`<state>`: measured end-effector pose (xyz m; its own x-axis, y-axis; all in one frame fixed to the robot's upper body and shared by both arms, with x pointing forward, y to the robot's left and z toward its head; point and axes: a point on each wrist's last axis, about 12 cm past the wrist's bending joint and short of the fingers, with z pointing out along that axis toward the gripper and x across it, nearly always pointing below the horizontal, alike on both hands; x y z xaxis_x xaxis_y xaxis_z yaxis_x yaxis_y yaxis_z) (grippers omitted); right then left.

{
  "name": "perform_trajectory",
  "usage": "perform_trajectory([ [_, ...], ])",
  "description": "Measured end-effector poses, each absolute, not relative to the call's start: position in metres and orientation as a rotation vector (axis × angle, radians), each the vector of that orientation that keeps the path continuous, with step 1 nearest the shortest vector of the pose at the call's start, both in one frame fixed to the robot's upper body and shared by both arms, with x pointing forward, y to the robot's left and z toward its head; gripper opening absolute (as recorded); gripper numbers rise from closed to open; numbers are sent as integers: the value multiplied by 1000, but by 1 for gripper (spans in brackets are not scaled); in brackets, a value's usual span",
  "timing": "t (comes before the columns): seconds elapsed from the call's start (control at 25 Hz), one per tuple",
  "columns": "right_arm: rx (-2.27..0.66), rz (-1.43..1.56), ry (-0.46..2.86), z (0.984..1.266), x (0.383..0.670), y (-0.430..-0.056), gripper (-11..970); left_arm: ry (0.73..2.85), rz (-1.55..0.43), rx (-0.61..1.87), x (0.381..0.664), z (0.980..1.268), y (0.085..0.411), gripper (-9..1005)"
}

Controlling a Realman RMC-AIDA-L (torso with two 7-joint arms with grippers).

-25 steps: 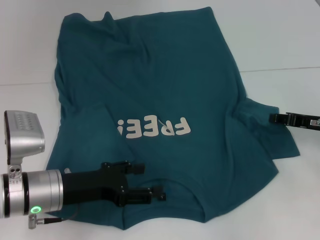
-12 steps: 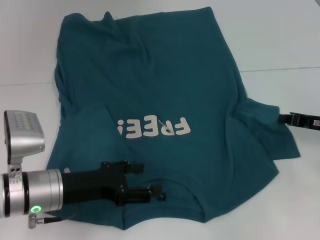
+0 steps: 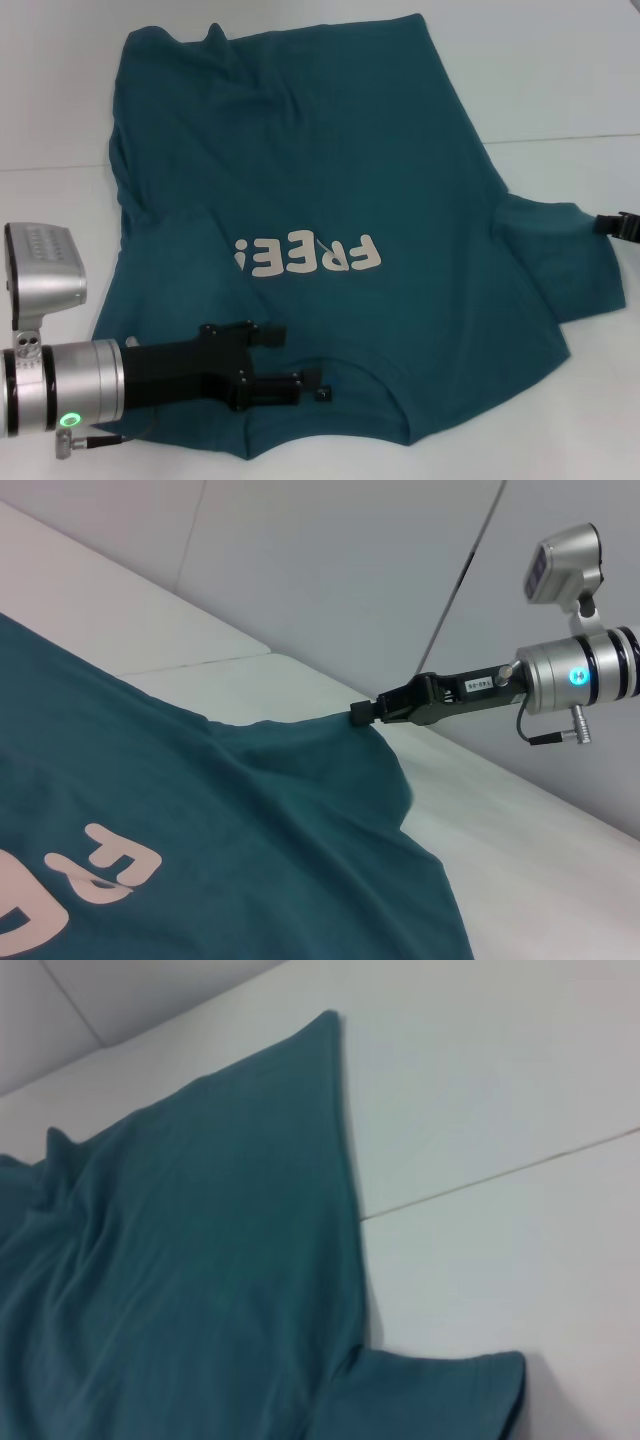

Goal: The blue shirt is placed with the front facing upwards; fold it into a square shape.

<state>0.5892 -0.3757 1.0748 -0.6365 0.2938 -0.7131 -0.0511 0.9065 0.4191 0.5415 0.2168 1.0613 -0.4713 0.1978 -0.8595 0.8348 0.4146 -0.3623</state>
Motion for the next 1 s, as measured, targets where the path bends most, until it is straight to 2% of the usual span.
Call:
perform_trajectory([
  [0.76,214,509,2193,1079,563,-405,0,1927,-1083,846,539,1060,218,874],
  [1.0,198,503,2200,1079,563,-406,0,1928,-1085,844,539,1060,217,874],
])
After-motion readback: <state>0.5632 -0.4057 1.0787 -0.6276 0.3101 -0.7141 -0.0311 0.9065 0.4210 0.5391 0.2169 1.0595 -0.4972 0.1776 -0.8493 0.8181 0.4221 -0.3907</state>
